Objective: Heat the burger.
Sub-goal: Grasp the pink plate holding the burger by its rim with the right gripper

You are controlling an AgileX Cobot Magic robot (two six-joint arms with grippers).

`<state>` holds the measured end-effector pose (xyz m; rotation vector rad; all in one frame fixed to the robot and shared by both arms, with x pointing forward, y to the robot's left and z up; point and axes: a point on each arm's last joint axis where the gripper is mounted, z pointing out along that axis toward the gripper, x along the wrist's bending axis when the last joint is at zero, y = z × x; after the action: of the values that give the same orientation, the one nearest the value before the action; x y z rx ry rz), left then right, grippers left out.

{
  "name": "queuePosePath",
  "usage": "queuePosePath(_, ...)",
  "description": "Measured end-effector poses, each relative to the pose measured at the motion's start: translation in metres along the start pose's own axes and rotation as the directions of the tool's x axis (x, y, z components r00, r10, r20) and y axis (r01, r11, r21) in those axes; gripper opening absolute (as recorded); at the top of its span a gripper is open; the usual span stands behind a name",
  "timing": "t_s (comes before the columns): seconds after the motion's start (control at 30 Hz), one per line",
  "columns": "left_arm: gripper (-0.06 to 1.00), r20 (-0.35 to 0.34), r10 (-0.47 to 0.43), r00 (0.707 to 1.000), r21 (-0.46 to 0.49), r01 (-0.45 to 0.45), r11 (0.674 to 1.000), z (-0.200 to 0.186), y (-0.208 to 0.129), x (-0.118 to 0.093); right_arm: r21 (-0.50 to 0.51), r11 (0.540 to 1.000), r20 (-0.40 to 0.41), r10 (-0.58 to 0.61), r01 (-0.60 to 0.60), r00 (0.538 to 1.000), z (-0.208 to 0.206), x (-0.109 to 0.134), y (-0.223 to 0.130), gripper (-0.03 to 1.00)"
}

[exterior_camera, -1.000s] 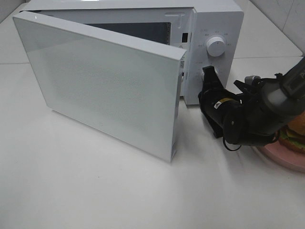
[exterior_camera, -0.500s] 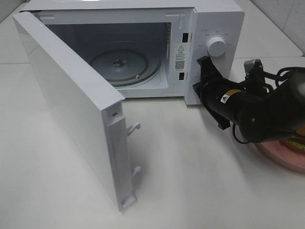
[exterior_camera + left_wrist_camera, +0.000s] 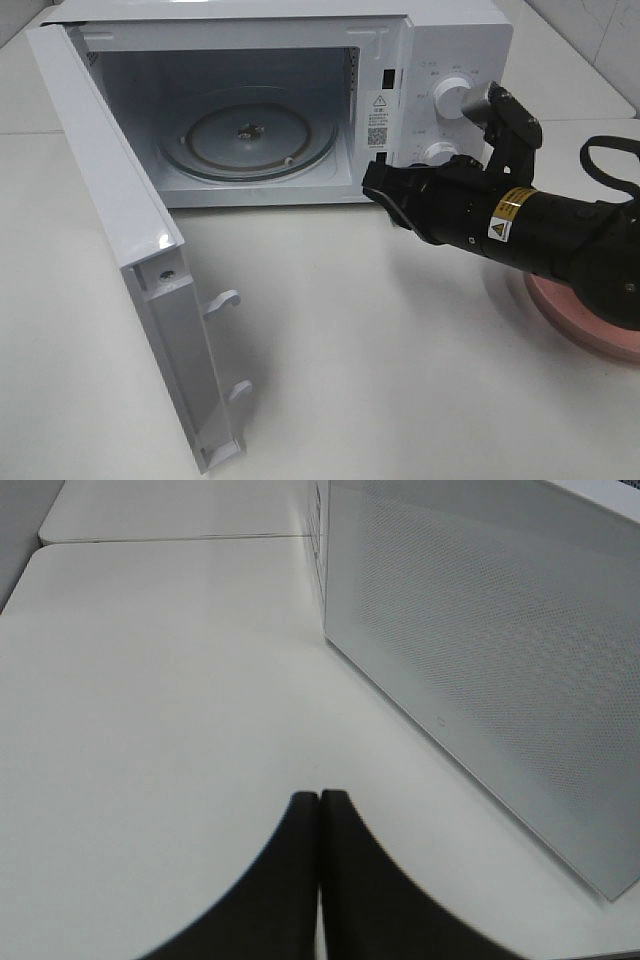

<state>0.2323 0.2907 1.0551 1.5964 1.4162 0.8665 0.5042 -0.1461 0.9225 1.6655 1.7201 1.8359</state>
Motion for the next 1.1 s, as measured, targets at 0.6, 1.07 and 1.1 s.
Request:
queuePosePath(0.6, 0.0, 0.0, 0.0, 1.0, 0.0, 0.0, 1.0, 0.0, 0.0, 0.0, 0.325, 0.786, 0.066, -0.573, 0.526, 0.817, -0.021, 0.015, 0.024, 0.02)
queuePosePath(1.07, 0.0, 0.0, 0.0, 1.0, 0.0, 0.0, 1.0, 0.0, 0.0, 0.0, 0.596, 0.757, 0.349, -0.545, 0.269, 0.762, -0.038, 0.014, 0.059, 0.02)
queuePosePath(1.1, 0.0, 0.0, 0.0, 1.0, 0.0, 0.0, 1.0, 0.0, 0.0, 0.0, 0.596, 0.757, 0.349, -0.545, 0.269, 0.762, -0.038, 0.014, 0.059, 0.02)
